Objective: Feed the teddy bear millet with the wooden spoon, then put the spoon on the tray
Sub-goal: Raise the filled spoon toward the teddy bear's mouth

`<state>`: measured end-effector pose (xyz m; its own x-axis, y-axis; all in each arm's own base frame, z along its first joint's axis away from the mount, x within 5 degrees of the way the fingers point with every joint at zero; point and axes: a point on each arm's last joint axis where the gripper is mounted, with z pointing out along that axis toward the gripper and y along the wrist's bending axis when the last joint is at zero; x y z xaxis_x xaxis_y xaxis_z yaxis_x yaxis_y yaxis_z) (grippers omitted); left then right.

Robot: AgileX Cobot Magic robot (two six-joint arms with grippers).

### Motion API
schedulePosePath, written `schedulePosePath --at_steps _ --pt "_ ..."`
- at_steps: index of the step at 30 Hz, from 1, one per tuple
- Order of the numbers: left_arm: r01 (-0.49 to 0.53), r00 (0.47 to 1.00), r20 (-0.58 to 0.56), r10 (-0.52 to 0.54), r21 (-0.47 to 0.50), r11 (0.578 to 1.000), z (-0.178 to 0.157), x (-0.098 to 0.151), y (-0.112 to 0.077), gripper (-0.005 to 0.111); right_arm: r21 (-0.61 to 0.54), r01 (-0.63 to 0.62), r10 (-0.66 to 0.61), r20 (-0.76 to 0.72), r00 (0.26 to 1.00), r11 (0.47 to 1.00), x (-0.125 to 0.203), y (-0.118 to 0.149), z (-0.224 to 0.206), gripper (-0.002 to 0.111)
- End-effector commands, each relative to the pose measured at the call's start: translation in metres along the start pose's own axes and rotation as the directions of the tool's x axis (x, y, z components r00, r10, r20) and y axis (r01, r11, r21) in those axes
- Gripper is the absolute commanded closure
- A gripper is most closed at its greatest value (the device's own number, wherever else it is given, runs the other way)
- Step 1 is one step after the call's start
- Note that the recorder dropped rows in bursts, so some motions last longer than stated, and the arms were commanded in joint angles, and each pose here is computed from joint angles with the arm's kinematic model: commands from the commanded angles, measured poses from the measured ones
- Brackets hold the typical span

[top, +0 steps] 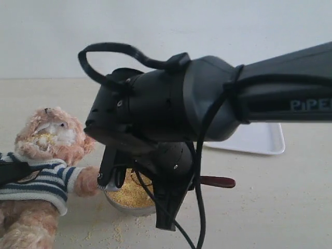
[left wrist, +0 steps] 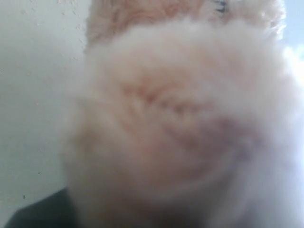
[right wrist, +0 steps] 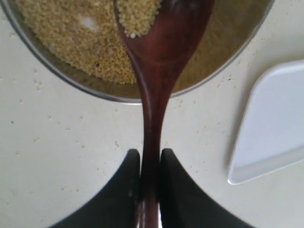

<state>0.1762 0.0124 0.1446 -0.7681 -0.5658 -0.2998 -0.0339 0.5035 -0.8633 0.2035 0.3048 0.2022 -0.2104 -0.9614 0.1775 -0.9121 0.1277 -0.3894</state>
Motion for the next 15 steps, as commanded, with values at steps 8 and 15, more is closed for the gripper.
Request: schedulePosePath --at_steps 8,15 --pt "-0.019 1.000 -0.001 0.019 0.038 0.999 0.000 0.000 -0.004 0.102 -0.138 -0.093 0.095 0.006 0.995 0.986 0.011 -0.012 0.002 0.108" --pt "-0.030 0.999 -0.038 0.033 0.069 0.997 -0.001 0.004 -0.006 0.102 -0.235 -0.094 0.113 0.066 0.991 0.967 0.005 -0.004 0.001 0.108"
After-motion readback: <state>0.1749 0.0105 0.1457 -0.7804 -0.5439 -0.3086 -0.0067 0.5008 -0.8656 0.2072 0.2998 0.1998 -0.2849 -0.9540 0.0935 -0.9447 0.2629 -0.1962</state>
